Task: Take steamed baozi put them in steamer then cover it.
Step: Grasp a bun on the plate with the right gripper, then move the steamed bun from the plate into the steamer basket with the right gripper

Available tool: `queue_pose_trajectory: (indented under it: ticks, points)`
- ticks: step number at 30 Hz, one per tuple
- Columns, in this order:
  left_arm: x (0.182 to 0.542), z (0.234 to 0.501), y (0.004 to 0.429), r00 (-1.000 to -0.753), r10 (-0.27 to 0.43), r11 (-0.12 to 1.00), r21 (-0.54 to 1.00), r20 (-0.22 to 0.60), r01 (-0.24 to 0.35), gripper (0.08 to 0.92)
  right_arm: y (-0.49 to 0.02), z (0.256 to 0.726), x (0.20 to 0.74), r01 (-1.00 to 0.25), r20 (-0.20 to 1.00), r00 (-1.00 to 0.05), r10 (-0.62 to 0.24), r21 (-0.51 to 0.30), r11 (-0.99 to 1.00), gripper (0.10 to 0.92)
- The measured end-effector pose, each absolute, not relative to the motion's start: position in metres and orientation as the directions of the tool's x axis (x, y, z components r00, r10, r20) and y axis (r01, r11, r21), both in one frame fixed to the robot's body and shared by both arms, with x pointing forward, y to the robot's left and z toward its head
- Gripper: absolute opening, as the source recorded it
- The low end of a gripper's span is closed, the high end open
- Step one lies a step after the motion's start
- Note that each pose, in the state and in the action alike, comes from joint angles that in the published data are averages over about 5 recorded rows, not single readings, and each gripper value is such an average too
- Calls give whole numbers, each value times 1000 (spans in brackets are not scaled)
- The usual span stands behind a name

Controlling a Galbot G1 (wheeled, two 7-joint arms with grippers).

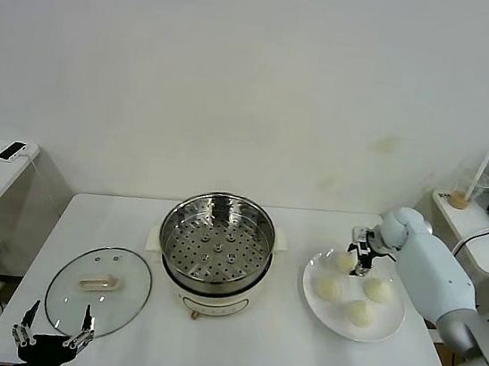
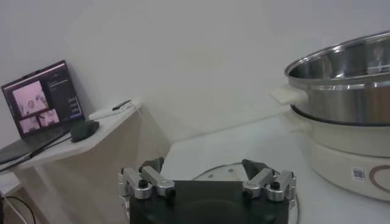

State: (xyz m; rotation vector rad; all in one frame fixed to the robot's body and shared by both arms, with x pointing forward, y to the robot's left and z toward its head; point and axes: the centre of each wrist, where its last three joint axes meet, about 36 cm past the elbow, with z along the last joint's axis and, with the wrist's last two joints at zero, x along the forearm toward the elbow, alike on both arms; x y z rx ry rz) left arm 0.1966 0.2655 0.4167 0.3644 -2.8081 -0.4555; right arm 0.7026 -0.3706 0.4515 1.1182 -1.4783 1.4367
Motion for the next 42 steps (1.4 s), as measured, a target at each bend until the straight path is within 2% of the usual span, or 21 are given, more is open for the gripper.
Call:
queue_pose_trajectory:
  ticks: [5,11,20,29,35,42]
  points:
    - [197,417,265,-931,-287,919,339,224,-201,823,-371,451,702,-950,949,-309,-69,-311,-26,649]
    - [197,417,265,-932,-285,919,339,223,-200,823,-375,454,702,-950,949,-309,-63,-311,-30,532]
    - [198,415,266,-934,-278,921,339,226,-192,823,-379,478,700,-943,942,-327,-74,-330,-42,531]
    - [202,415,266,-938,-258,928,331,233,-173,823,-363,553,698,-910,908,-389,-159,-405,-92,537]
    - [204,417,269,-939,-250,929,332,235,-164,823,-325,614,698,-872,872,-423,-247,-466,-151,543]
    - [207,418,275,-941,-252,926,337,227,-167,823,-270,664,698,-833,839,-420,-346,-508,-220,543]
